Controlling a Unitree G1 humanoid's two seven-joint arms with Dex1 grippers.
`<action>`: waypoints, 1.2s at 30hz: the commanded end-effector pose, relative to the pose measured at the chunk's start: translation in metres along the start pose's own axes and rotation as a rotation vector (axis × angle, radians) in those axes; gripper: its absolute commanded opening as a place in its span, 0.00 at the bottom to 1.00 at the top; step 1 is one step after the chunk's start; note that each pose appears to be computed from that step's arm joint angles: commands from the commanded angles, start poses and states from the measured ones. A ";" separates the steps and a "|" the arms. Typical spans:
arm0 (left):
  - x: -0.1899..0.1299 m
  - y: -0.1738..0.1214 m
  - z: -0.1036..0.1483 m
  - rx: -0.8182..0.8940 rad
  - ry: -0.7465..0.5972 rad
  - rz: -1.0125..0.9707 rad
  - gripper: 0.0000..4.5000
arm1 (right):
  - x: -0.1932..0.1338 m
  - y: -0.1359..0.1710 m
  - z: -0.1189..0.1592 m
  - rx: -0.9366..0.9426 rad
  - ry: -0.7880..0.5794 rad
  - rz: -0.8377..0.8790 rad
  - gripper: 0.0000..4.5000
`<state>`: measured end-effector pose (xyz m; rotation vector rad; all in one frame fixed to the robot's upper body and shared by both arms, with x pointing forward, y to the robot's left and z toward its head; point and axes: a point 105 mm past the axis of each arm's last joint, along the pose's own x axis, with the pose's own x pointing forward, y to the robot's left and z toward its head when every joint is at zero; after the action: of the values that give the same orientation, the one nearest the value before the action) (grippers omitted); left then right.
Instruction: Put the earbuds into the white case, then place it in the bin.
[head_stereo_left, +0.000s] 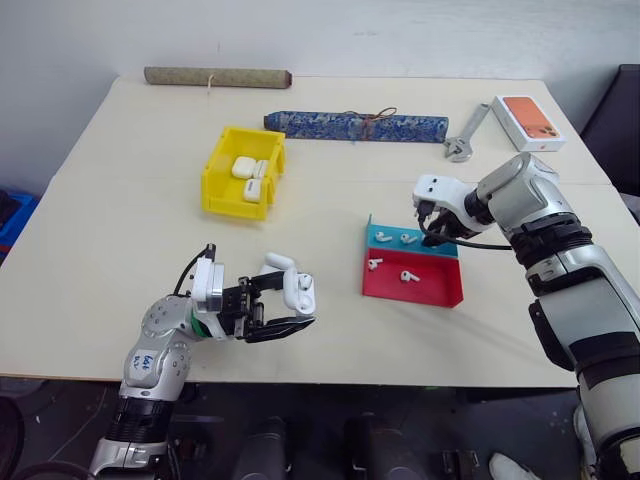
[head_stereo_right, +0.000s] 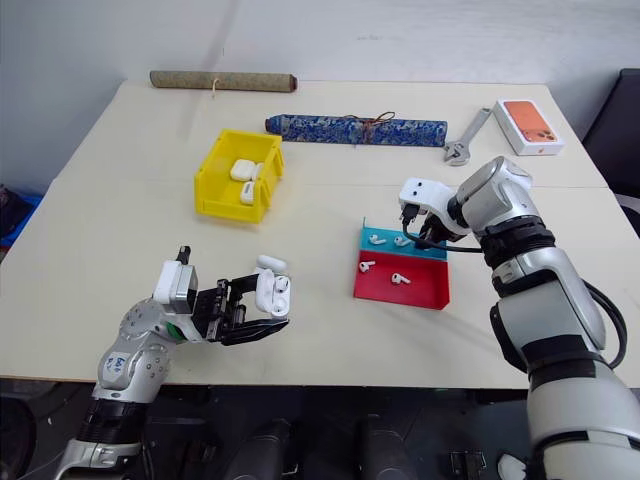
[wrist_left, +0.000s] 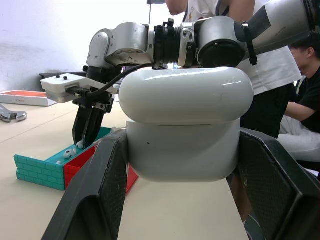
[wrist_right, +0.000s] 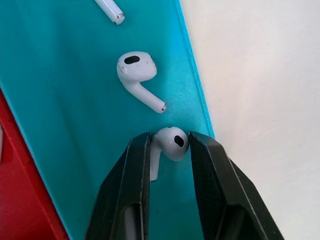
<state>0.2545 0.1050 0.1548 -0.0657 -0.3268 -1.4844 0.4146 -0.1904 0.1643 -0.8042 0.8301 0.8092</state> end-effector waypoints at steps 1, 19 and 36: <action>0.003 -0.001 0.006 0.030 -0.009 -0.018 0.63 | 0.002 0.000 -0.004 0.022 0.002 -0.001 0.26; 0.002 0.000 0.006 0.029 -0.005 -0.023 0.63 | -0.021 0.000 0.001 0.071 -0.090 0.028 0.01; 0.003 -0.001 0.006 0.020 -0.005 -0.030 0.63 | -0.012 0.014 0.029 -0.297 -0.149 -0.005 0.55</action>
<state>0.2549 0.1037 0.1579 -0.0566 -0.3348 -1.5022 0.4030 -0.1635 0.1776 -0.9156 0.6190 0.9893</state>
